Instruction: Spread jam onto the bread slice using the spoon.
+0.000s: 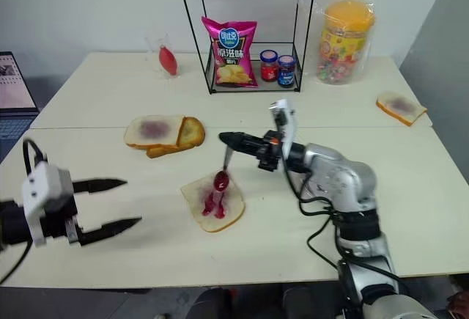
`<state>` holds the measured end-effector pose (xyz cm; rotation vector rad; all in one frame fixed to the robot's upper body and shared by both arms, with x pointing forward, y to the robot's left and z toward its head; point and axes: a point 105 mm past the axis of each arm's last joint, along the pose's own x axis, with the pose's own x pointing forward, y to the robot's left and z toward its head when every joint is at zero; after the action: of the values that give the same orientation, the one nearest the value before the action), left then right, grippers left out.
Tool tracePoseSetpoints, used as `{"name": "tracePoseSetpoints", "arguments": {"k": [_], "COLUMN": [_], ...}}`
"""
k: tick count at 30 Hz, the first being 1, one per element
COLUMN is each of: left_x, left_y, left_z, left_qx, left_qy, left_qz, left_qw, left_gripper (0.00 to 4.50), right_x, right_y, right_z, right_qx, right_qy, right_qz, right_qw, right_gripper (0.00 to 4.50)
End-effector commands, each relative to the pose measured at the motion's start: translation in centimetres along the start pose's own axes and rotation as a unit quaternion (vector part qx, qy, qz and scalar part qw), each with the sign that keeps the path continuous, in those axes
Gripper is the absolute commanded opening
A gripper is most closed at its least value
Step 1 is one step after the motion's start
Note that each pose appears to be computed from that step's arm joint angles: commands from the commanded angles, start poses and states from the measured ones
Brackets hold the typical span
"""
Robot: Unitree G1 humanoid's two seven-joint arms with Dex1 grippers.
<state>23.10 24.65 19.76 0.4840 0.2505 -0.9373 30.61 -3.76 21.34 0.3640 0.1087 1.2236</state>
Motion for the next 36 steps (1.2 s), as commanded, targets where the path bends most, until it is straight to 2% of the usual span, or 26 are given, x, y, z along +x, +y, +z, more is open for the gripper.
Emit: {"name": "tracePoseSetpoints", "arguments": {"k": [1,3,8,10,12,15,20,26,32,35,36], "left_x": [2.0,3.0,6.9,8.3,9.9,11.3,13.0,13.7,13.4,13.2,13.2], "left_y": [-0.4,-0.5,-1.4,-2.1,-3.0,-3.4,-3.3,-3.8,-4.1,-4.0,-4.0], "left_z": [1.8,2.4,3.9,4.3,4.6,5.3,6.2,6.2,5.7,5.4,5.3], "left_qx": [0.009,0.014,0.05,0.052,0.056,0.064,0.077,0.078,0.073,0.071,0.07], "left_qy": [-0.023,-0.032,-0.052,-0.066,-0.082,-0.1,-0.121,-0.125,-0.122,-0.119,-0.118], "left_qz": [-0.075,-0.097,-0.168,-0.186,-0.211,-0.223,-0.223,-0.237,-0.238,-0.235,-0.233], "left_qw": [0.997,0.995,0.983,0.979,0.972,0.968,0.964,0.96,0.961,0.962,0.963], "left_gripper": [4.5,4.5,4.5,4.5,4.5,4.5,4.5,4.5,4.5,4.5,4.5], "right_x": [-3.0,-4.2,-9.5,-11.4,-13.9,-16.2,-18.1,-19.4,-19.6,-20.0,-20.2], "right_y": [0.5,0.2,-2.2,-3.2,-5.1,-6.5,-8.4,-11.7,-12.6,-12.7,-12.9], "right_z": [0.7,0.8,0.6,0.4,0.8,1.3,1.1,-0.6,-2.4,-2.2,-2.2], "right_qx": [-0.022,-0.024,-0.02,-0.013,0.011,0.041,0.093,0.166,0.171,0.188,0.195], "right_qy": [-0.014,-0.017,-0.04,-0.052,-0.093,-0.137,-0.181,-0.217,-0.192,-0.219,-0.228], "right_qz": [-0.062,-0.092,-0.236,-0.286,-0.358,-0.405,-0.435,-0.455,-0.464,-0.463,-0.464], "right_qw": [0.998,0.995,0.971,0.957,0.929,0.903,0.877,0.848,0.847,0.838,0.834], "right_gripper": [0.04,0.04,0.04,0.04,0.04,0.04,0.04,0.04,0.04,0.04,0.25]}}
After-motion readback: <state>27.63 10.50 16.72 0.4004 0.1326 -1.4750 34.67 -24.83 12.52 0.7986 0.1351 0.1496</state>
